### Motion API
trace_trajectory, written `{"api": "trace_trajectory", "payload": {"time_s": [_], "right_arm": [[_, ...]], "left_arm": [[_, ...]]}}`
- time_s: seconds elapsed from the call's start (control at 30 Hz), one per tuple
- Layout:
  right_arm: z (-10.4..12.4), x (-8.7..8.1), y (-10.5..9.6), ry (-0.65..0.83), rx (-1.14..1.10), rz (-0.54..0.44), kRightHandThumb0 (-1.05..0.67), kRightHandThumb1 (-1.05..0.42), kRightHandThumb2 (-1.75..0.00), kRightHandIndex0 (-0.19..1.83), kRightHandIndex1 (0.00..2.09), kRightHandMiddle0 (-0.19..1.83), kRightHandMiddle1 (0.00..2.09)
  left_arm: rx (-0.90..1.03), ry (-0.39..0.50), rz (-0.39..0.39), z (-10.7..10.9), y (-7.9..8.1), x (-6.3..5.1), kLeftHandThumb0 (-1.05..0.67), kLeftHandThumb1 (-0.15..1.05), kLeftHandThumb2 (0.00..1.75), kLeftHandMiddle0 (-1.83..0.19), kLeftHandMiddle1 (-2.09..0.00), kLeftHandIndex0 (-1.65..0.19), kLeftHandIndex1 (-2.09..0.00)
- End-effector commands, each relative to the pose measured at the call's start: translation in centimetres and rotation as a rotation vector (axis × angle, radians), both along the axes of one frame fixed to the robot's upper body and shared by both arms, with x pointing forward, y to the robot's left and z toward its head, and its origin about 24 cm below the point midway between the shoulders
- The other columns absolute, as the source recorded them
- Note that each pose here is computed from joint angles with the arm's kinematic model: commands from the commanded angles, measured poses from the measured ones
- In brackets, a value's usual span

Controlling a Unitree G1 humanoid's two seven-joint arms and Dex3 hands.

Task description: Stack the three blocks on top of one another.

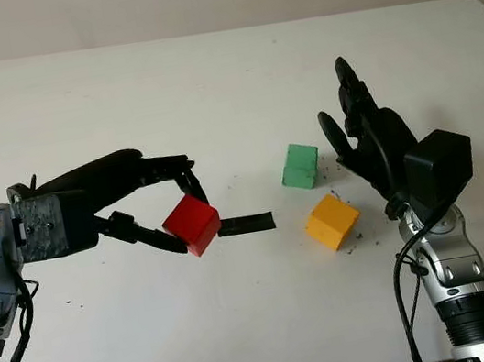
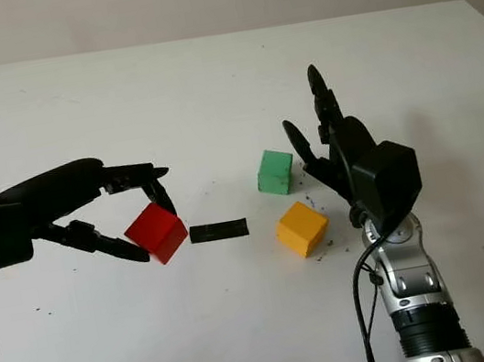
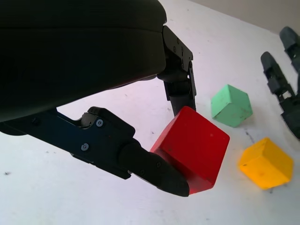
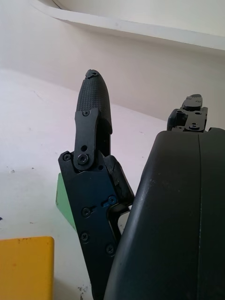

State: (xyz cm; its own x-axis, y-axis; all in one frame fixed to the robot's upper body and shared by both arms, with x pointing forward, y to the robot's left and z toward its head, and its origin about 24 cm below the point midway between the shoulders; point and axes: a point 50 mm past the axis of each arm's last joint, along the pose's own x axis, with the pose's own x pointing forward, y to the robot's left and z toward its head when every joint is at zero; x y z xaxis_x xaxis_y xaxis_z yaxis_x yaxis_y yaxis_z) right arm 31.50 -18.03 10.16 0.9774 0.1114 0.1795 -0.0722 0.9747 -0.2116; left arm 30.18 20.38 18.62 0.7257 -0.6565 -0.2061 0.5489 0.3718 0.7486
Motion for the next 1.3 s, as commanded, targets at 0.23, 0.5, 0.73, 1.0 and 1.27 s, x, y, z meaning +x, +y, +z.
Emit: {"api": "trace_trajectory", "payload": {"time_s": [0.23,0.5,0.73,1.0,1.27], "right_arm": [[0.3,-0.1,0.0,-0.029,-0.025,-0.003,-0.69,-1.05,-0.42,-0.12,0.07,-0.07,0.06],[0.2,0.0,0.2,-0.036,-0.023,0.000,-0.70,-1.05,-0.42,-0.11,0.06,-0.07,0.06],[0.1,0.0,0.2,-0.044,-0.045,-0.008,-0.71,-1.05,-0.43,-0.10,0.06,-0.07,0.06],[0.0,0.1,0.4,-0.046,-0.037,-0.006,-0.70,-1.05,-0.42,-0.10,0.06,-0.07,0.05],[0.0,0.1,0.5,-0.042,-0.020,-0.011,-0.70,-1.05,-0.41,-0.10,0.06,-0.07,0.05]], "left_arm": [[-0.152,-0.019,0.142,-0.9,-1.4,-0.7,-0.41,1.04,0.06,-0.15,-0.05,-0.25,-1.57],[-0.195,-0.112,0.291,-2.4,-3.4,-1.5,-0.37,1.04,0.06,-0.11,-0.04,-0.21,-1.57],[-0.204,-0.120,0.347,-4.7,-5.2,-2.3,-0.32,1.05,0.10,-0.07,-0.05,-0.15,-1.64],[-0.247,-0.019,0.393,-7.2,-6.2,-3.1,-0.33,1.05,0.10,-0.07,-0.05,-0.16,-1.85],[-0.252,-0.023,0.423,-8.3,-6.8,-3.0,-0.33,1.05,0.10,-0.07,-0.05,-0.11,-1.86]]}}
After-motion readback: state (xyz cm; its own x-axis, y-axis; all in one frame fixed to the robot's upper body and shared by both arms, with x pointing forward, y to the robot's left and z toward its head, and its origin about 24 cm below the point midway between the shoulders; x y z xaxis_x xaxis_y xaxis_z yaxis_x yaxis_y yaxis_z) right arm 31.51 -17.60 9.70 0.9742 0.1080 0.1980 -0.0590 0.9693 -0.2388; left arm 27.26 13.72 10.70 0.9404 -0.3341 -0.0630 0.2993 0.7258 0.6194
